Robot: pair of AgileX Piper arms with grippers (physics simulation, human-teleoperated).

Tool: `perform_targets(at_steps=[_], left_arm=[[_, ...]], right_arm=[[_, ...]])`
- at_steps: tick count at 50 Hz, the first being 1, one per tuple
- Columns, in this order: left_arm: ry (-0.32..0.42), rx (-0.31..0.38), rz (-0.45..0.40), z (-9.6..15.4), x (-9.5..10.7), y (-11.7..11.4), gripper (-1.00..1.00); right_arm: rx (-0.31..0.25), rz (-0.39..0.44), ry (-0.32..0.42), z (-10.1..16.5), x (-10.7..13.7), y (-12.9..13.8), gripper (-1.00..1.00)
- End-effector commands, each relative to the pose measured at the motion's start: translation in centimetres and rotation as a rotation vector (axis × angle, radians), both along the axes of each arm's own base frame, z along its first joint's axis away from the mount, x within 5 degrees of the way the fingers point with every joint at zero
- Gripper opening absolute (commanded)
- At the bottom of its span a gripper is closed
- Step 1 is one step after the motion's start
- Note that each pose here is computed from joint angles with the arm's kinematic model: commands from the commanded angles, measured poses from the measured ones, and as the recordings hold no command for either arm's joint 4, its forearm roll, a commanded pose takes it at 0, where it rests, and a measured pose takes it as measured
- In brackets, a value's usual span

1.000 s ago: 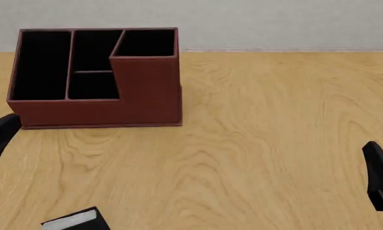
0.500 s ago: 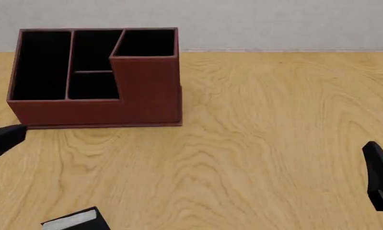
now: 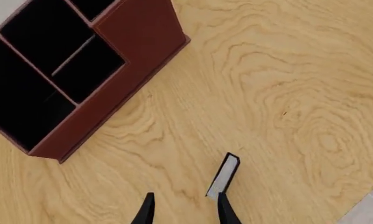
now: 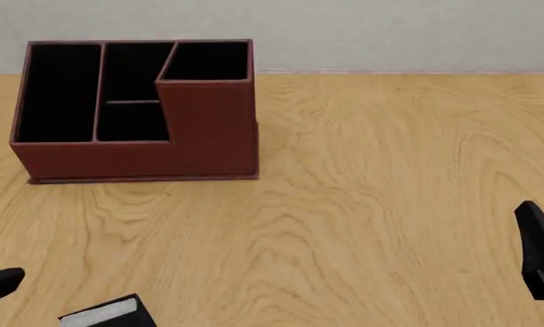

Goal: Pick up the book and place it in the left compartment of the caddy.

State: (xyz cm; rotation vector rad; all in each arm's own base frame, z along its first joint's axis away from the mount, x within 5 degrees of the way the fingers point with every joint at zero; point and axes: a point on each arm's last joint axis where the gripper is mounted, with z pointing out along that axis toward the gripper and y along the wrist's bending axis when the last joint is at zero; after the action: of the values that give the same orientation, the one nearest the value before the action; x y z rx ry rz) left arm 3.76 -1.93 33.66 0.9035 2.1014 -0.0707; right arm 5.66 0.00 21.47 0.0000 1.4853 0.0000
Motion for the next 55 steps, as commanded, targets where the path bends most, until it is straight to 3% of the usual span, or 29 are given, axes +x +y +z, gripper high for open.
perform_targets(at_steps=[1,8,30,55], left_arm=[[0.087,0.089,-0.051,-1.9,-0.1,0.0,1.00],[0.133,0.104,-0.076,-2.9,0.2,-0.3,1.00],[0.171,0.099,-0.106,-4.4,0.9,-1.2,1.00],[0.234,0.111,-0.097,-8.6,2.8,-2.6,1.00]], right_arm=[[0.000,0.000,0.000,0.0,0.0,0.0,1.00],[0.000,0.000,-0.001,0.0,0.0,0.0,1.00],[0.000,0.000,-0.001,0.0,0.0,0.0,1.00],[0.000,0.000,0.000,0.0,0.0,0.0,1.00]])
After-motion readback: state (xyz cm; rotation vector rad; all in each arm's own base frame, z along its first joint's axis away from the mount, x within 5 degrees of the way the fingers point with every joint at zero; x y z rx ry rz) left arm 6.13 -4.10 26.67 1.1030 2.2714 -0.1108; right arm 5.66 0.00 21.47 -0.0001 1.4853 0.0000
